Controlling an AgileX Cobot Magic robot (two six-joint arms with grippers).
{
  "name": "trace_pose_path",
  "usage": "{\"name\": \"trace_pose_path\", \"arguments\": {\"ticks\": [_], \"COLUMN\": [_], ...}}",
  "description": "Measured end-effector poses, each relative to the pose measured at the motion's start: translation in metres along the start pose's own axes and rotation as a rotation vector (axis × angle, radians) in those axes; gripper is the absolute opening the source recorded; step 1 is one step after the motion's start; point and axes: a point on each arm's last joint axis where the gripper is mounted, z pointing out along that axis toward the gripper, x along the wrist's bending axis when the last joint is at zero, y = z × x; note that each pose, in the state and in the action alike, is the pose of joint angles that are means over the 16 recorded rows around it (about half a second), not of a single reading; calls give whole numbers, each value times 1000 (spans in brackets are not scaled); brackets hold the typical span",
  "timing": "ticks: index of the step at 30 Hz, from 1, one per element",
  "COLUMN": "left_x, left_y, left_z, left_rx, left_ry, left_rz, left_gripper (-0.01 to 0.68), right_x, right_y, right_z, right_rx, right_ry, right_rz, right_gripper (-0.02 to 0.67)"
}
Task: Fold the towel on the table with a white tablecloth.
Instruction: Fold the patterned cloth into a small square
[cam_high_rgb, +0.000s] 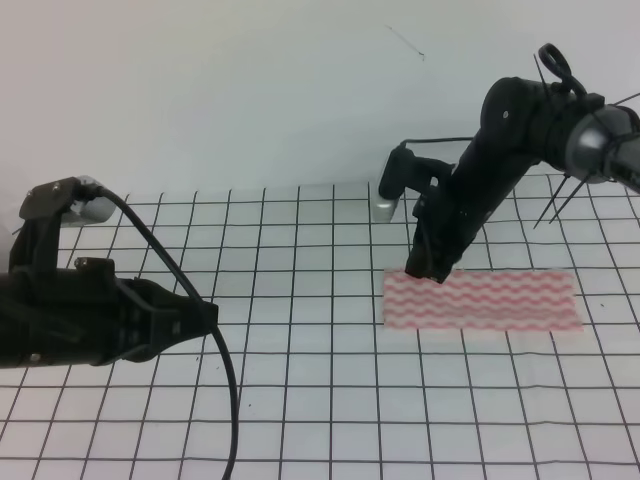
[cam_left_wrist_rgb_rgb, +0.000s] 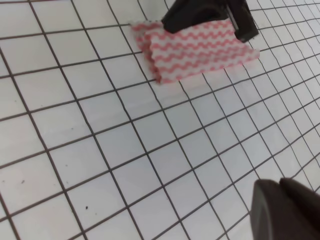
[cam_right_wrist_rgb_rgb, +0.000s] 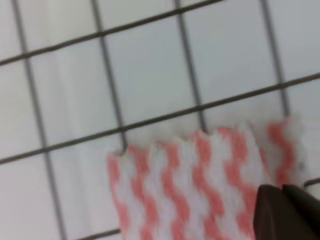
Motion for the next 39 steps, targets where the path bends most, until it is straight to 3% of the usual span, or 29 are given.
{"name": "trace_pose_path", "arguments": {"ticks": [10, 22, 30, 39], "left_x": [0, -1, -6, -17], "left_y": [0, 0, 0, 0], "left_z": [0, -1, -5, -17], "left_rx": [1, 4, -7, -44], "left_ry": [-2, -7, -17, -27], "left_rz": [2, 16, 63, 119], "left_gripper": [-1, -1, -1, -2], "right_x": [-5, -8, -18, -14], "right_y": [-1, 2, -7, -57], "right_z": [8, 0, -50, -107], "right_rx": [-6, 2, -15, -59], "right_ry": [-32, -42, -108, -125], "right_rz": [10, 92, 250, 525], "right_gripper": [11, 118, 127, 76]}}
